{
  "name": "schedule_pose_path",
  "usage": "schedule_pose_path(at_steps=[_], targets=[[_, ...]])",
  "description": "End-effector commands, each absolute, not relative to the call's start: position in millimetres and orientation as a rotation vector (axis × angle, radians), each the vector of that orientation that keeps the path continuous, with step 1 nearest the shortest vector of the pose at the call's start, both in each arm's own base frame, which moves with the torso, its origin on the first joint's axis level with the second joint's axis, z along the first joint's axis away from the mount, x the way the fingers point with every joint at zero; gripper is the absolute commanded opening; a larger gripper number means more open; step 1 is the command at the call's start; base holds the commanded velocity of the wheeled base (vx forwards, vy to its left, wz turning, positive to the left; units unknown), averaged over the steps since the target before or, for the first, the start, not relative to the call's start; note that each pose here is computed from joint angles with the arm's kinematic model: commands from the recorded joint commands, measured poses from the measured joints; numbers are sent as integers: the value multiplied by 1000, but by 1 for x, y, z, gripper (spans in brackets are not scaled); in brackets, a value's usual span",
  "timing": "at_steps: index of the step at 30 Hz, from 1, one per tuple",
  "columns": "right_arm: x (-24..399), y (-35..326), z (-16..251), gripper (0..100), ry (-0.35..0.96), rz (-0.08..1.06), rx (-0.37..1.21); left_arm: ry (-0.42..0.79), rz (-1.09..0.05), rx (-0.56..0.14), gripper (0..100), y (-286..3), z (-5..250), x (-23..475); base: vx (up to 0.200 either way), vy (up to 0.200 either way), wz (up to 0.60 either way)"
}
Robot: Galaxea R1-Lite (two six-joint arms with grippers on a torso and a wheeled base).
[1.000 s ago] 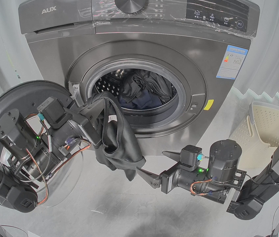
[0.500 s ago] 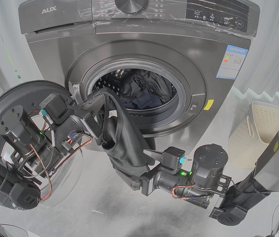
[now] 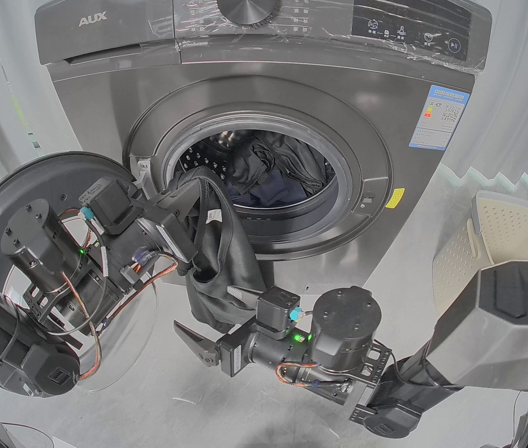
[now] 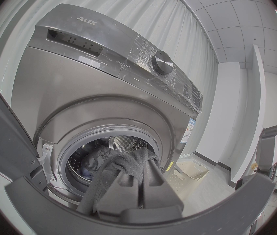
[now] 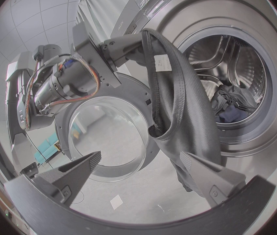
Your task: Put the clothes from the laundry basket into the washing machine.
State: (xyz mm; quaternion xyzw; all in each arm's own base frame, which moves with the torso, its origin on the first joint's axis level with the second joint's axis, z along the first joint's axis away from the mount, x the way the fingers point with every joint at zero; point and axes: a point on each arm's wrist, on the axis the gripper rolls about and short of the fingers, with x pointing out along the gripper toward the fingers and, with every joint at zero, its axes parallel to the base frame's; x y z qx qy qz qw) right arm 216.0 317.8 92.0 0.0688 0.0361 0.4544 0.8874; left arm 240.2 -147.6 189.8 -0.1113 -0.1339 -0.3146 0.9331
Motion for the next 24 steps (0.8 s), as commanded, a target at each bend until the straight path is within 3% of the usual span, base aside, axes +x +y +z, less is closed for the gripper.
schedule_pose_path(at_steps=[1,9,19,20,24], targets=[[232,329,75,100,78,922,120,-277,-644,-229,0,-147,190,240,0,0,0],[268,333,65,100,43,845,118,-280,-645,-230,0,-148,191,239,0,0,0],[289,322,81,100,-9,775,139,-278,-647,-230,0,-148,191,239,0,0,0],[289,321,82,0,-11,776,140,-277,-647,-229,0,-148,190,239,0,0,0],[289,321,83,0,-14,776,143,-279,-645,-228,0,-148,191,240,0,0,0]])
